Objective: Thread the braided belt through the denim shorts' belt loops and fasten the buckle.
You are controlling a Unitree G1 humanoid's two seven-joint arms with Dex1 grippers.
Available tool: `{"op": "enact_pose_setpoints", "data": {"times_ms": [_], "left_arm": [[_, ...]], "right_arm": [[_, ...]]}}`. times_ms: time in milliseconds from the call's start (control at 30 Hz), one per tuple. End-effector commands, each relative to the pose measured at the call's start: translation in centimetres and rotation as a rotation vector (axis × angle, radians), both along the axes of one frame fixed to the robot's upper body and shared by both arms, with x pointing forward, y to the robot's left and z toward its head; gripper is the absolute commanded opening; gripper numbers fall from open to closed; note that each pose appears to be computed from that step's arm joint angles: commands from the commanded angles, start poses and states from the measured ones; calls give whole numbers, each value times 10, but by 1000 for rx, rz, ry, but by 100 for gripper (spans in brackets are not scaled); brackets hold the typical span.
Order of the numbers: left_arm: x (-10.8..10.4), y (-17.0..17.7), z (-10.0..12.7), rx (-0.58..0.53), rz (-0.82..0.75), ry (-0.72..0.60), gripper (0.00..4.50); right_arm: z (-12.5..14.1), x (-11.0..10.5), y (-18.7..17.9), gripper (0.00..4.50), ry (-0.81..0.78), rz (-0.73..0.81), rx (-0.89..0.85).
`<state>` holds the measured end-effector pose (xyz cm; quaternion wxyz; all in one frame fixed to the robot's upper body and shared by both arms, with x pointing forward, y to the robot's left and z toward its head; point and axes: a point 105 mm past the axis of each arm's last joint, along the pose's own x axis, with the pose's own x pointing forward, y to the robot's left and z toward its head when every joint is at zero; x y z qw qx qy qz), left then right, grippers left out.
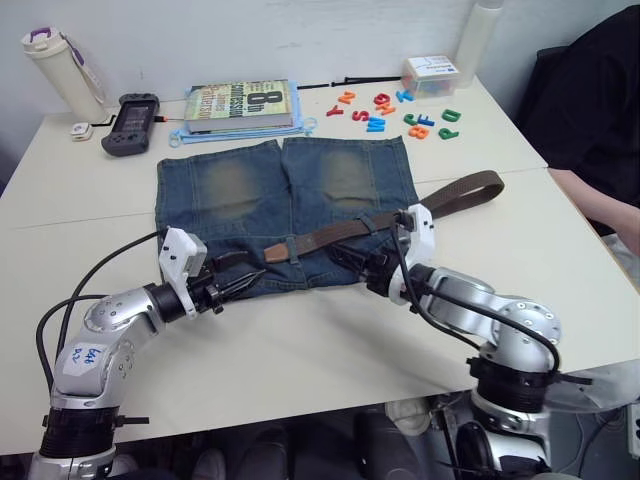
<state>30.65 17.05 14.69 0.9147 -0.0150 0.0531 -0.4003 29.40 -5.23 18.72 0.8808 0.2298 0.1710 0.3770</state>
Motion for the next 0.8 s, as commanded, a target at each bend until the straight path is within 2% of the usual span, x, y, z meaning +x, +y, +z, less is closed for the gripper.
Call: {"op": "enact_pose_setpoints", "data": {"times_ms": [33,133,300,500,600,800], "left_arm": [[9,-2,14,-131,18,33,283],[17,-8,12,-216,26,104,283],[19,-13,0,-250,25,189,283],[25,-20,1,-313,25,225,283],[28,-24,-1,-322,21,246,283],[25,-37,-20,-303,8,339,283]], "right_arm": [[32,-27,13,443,-200,146,17],[26,-31,12,443,-260,156,-83],[25,-27,10,443,-353,120,-188],[17,-18,0,443,-398,65,-296],[14,-17,-2,443,-403,59,-309],[16,-15,-4,443,-416,41,-308]]}}
